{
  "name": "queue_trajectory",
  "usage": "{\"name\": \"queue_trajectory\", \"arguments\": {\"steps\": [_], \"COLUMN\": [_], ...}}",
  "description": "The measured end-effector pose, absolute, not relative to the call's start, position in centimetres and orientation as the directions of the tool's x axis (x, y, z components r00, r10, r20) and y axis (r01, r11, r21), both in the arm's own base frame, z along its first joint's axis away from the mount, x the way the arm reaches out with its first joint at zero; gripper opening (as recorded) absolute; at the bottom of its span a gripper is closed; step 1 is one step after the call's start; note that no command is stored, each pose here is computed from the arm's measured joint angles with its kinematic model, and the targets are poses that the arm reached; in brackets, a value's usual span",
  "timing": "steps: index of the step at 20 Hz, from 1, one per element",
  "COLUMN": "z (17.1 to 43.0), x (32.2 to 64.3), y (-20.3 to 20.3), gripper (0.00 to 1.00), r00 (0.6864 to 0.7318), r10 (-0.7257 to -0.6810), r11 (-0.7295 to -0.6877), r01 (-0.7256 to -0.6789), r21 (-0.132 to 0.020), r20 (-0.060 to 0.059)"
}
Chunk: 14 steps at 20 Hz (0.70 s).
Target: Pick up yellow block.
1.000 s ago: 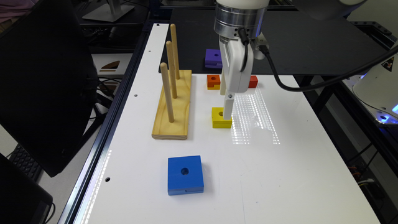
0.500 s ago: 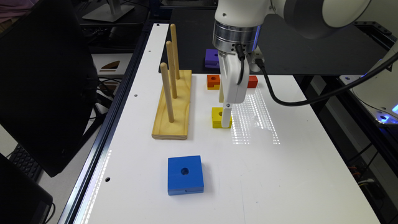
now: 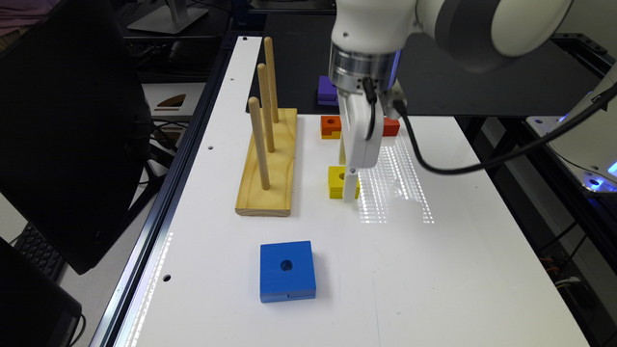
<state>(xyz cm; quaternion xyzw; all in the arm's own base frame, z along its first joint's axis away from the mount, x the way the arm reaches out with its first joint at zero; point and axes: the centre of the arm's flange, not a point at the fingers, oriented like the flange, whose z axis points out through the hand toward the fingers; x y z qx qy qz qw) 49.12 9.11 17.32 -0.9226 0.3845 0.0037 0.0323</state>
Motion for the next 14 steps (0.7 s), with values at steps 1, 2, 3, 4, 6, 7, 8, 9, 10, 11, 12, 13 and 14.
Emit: {"name": "queue_trajectory", "arguments": {"steps": [1,2,3,4,6,7,8,9,10,11,12,13,14], "z": [17.36,17.3,17.29,17.3,17.3,17.3,17.3,17.3,17.3,17.31,17.31,17.31,17.31], "x": [49.21,49.27,49.35,49.41,49.42,49.42,49.42,49.42,49.42,49.41,49.41,49.41,49.41], "y": [9.13,9.13,9.14,9.13,9.13,9.13,9.13,9.13,9.13,9.13,9.13,9.13,9.13], "gripper": [1.0,1.0,1.0,1.0,1.0,1.0,1.0,1.0,1.0,0.0,0.0,0.0,0.0], "r00": [0.7045,0.7045,0.7044,0.7042,0.7042,0.7042,0.7042,0.7042,0.7042,0.7041,0.7041,0.7041,0.7041], "r10": [-0.709,-0.709,-0.7092,-0.7094,-0.7094,-0.7094,-0.7094,-0.7094,-0.7094,-0.7094,-0.7094,-0.7094,-0.7094], "r11": [-0.7024,-0.7023,-0.7022,-0.7019,-0.7019,-0.7019,-0.7019,-0.7019,-0.7019,-0.7019,-0.7019,-0.7019,-0.7019], "r01": [-0.7094,-0.7094,-0.7095,-0.7097,-0.7097,-0.7097,-0.7097,-0.7097,-0.7097,-0.7098,-0.7098,-0.7098,-0.7098], "r21": [-0.058,-0.059,-0.059,-0.06,-0.06,-0.06,-0.06,-0.06,-0.06,-0.06,-0.06,-0.06,-0.06], "r20": [-0.031,-0.031,-0.031,-0.03,-0.03,-0.03,-0.03,-0.03,-0.03,-0.03,-0.03,-0.03,-0.03]}}
